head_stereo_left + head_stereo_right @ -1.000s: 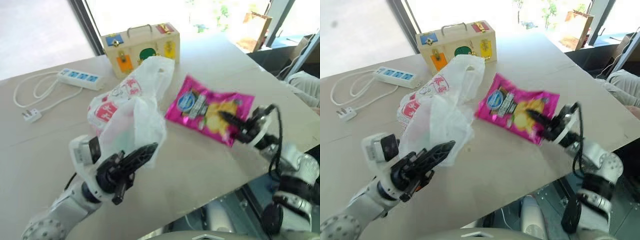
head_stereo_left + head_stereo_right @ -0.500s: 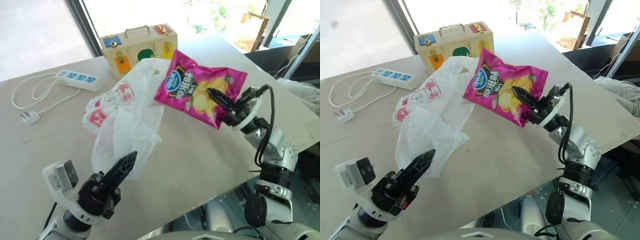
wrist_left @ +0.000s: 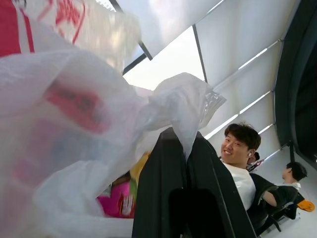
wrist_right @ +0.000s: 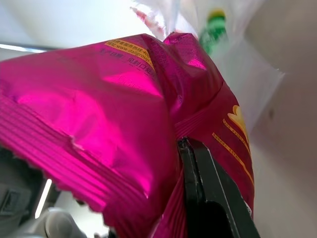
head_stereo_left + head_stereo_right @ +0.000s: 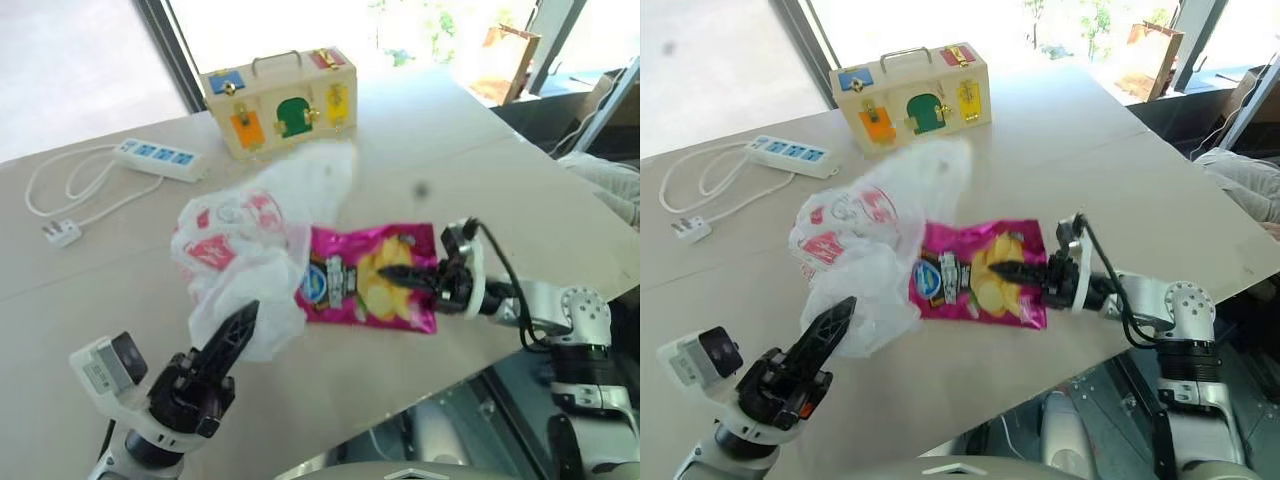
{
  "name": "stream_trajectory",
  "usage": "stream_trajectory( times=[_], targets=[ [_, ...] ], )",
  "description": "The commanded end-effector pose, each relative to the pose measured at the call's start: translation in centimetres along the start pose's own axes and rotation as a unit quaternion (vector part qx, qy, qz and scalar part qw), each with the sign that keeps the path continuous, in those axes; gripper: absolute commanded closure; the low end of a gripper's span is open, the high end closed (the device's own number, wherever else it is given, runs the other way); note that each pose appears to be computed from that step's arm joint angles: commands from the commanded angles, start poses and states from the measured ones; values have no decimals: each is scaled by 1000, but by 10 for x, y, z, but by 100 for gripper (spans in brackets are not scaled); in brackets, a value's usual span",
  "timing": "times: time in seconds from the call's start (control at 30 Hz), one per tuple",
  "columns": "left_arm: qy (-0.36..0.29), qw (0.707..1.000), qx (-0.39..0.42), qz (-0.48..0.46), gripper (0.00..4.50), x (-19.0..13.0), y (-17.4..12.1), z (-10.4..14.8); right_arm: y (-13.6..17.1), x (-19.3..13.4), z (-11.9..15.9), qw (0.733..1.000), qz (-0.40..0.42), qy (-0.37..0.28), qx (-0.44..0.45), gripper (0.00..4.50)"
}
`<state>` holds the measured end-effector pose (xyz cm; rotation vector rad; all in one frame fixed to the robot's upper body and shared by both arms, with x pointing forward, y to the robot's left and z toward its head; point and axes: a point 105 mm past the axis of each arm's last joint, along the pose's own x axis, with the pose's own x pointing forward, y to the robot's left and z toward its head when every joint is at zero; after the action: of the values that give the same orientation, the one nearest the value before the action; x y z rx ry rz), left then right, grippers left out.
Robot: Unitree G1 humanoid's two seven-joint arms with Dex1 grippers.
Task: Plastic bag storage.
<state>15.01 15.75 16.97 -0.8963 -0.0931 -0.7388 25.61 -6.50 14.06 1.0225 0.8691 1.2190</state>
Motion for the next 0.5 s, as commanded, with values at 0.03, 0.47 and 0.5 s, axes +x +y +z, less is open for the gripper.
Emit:
stream_trajectory(
  times=[0.03,0.47,0.5],
  targets=[
    [14,1000,-16,-17,450,2,-4,-6,15,21,19,1000,20,5,-7,442],
    [17,999,-28,-19,450,-6,-6,-6,82,125,82,990,102,-82,56,442],
    [14,999,-25,-21,450,-5,-5,-5,77,133,70,994,84,-59,35,442]
  ],
)
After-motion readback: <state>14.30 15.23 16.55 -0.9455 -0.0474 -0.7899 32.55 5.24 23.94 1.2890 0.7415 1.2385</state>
